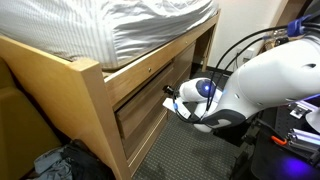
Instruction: Close the topmost drawer on the left
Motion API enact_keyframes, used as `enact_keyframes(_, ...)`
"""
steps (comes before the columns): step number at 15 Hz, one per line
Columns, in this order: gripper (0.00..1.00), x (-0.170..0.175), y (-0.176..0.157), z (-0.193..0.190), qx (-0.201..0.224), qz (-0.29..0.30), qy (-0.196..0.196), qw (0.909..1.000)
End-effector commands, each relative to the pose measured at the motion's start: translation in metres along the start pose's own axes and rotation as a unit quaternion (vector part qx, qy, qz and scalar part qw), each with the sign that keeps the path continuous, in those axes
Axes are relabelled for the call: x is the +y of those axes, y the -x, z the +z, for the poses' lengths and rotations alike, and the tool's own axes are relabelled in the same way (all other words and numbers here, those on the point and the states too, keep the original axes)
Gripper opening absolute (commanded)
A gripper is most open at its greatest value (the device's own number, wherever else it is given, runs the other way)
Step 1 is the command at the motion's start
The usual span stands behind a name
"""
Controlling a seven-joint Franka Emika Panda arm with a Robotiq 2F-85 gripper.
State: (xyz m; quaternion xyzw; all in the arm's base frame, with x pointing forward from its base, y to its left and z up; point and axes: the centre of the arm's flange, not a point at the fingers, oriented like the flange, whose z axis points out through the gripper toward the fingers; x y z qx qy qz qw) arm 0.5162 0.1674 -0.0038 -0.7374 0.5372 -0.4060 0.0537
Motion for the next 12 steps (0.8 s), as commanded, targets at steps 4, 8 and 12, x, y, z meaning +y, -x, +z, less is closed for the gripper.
enact_keyframes(4,1.0,-0.004,-0.006,-0.019,-0.085,0.05,0.021,0.9949)
enact_keyframes(8,1.0,-0.021,-0.005,-0.028,-0.128,0.067,0.057,0.9878)
enact_keyframes(12,1.0,-0.033,0.004,-0.022,-0.119,0.069,0.04,0.9897)
